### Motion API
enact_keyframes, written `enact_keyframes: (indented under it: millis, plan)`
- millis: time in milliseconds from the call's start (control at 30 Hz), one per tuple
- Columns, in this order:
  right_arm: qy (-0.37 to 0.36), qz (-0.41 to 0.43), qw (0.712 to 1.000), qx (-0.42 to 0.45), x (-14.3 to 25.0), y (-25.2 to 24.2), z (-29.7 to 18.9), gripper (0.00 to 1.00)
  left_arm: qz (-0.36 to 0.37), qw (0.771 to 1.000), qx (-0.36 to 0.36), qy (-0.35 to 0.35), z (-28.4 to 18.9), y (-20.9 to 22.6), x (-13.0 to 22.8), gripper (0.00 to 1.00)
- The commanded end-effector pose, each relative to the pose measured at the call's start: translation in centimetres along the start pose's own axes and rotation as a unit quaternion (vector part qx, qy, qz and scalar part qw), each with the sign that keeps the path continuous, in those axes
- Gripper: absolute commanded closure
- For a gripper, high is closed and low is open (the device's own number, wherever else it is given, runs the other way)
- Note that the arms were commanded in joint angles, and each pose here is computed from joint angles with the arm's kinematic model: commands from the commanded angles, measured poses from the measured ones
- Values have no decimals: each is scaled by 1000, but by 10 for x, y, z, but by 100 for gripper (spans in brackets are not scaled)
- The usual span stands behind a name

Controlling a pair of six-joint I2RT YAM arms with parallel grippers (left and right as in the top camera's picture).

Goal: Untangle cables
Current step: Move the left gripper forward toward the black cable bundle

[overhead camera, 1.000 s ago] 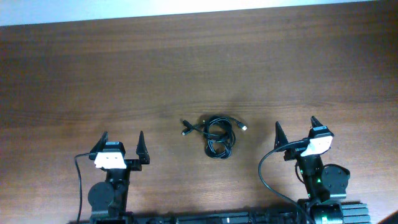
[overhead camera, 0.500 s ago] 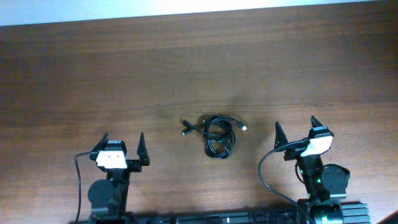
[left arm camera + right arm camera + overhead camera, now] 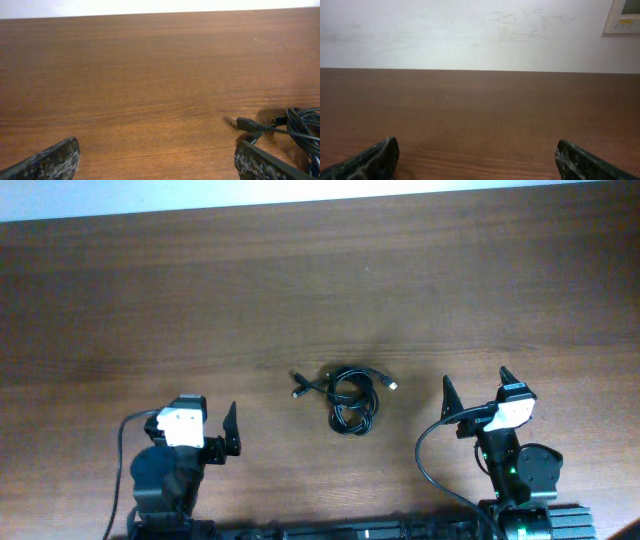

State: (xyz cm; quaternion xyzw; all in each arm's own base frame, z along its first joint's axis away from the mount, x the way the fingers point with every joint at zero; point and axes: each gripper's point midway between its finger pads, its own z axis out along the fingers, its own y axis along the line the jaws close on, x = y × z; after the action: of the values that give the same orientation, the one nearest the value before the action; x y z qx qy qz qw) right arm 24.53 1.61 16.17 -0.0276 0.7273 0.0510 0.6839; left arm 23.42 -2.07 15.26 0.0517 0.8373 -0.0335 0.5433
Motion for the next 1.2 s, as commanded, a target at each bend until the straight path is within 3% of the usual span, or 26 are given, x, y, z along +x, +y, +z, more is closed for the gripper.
enact_keyframes:
  millis: [0,500,1167]
  plan:
    - [3,2,1000,0,3,1,0,1,21,1000,11,9,-3,-3,-23,1]
    - [3,2,1000,0,3,1,0,1,53,981,93,163,25,-22,-29,1]
    - [3,2,1000,0,3,1,0,1,138,943,206,223,22,-91,-61,1]
